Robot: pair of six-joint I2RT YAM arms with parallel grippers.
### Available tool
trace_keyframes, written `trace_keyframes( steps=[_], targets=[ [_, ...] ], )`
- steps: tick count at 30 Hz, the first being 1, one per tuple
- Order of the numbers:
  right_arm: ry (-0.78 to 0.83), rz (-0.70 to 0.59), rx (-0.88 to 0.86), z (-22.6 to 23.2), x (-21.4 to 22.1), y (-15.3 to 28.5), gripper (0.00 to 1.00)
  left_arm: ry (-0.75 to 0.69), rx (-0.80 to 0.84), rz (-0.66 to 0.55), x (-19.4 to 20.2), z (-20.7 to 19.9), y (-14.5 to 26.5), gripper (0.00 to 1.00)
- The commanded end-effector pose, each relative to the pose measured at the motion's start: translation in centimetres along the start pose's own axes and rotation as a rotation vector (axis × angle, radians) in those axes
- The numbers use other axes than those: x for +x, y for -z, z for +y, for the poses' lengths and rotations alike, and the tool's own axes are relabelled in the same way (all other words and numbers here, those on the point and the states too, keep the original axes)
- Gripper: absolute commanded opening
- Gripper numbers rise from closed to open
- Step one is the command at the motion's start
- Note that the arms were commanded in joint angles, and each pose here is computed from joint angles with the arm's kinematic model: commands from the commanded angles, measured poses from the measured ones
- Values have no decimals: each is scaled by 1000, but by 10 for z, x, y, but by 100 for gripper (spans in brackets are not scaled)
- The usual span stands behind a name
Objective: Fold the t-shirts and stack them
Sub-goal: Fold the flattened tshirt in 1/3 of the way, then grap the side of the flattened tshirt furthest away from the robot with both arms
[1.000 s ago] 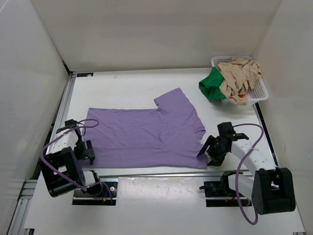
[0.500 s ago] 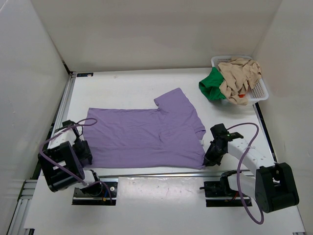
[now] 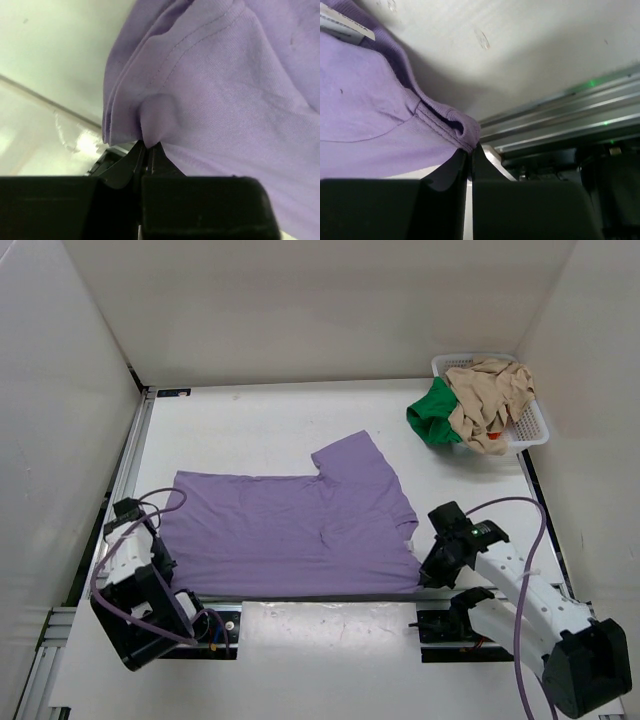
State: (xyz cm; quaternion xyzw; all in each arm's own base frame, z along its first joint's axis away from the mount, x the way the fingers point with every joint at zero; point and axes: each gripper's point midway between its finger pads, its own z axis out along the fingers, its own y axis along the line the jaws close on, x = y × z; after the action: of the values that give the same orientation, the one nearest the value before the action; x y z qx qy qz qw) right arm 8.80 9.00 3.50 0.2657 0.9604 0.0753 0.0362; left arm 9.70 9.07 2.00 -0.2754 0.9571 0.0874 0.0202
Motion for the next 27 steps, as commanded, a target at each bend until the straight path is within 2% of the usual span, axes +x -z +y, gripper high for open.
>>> trace_keyframes(
  steps=[1, 2, 3, 5, 6, 7, 9, 12, 15, 16, 18, 19, 21, 23, 24, 25, 27],
  targets=[
    [-49, -40, 155, -33, 3, 8, 0, 15, -142, -43, -2, 28, 8, 14],
    [-40, -39, 155, -33, 3, 8, 1, 15, -142, -43, -2, 28, 8, 20],
    [-40, -39, 155, -33, 3, 8, 15, 12, -142, -31, 1, 28, 8, 42],
    [-41, -23, 164, -34, 6, 5, 37, 10, -142, -22, 4, 27, 6, 56],
    [-41, -23, 164, -32, 4, 7, 53, 10, -142, -22, 4, 27, 6, 63],
    [-32, -27, 157, -30, 3, 8, 58, 10, -142, -22, 4, 27, 6, 72],
    [-31, -64, 126, -19, -7, 17, 64, 15, -165, -40, -2, 32, 10, 82],
    [9, -151, 69, 4, -28, 42, 68, 36, -206, -82, -21, 42, 23, 87],
    [106, -215, 18, 34, -51, 66, 68, 57, -197, -164, -59, 44, 41, 87],
    [140, -264, -46, 58, -66, 88, 69, 70, -181, -222, -82, 44, 57, 87],
    [264, -281, -47, 86, -86, 96, 69, 63, -97, -236, -106, 31, 63, 87],
    [301, -297, -43, 97, -97, 102, 70, 68, -62, -286, -130, 28, 81, 87],
    [393, -360, -51, 140, -132, 116, 71, 46, 66, -262, -149, 6, 82, 87],
    [434, -402, -56, 185, -170, 120, 72, 20, 132, -307, -177, -9, 97, 87],
    [452, -408, -57, 200, -180, 119, 73, -2, 178, -291, -186, -22, 91, 87],
    [459, -361, -3, 213, -197, 89, 73, -35, 197, -302, -194, -35, 92, 87],
    [472, -351, -4, 239, -221, 75, 73, -71, 217, -338, -212, -50, 95, 87]
  ],
)
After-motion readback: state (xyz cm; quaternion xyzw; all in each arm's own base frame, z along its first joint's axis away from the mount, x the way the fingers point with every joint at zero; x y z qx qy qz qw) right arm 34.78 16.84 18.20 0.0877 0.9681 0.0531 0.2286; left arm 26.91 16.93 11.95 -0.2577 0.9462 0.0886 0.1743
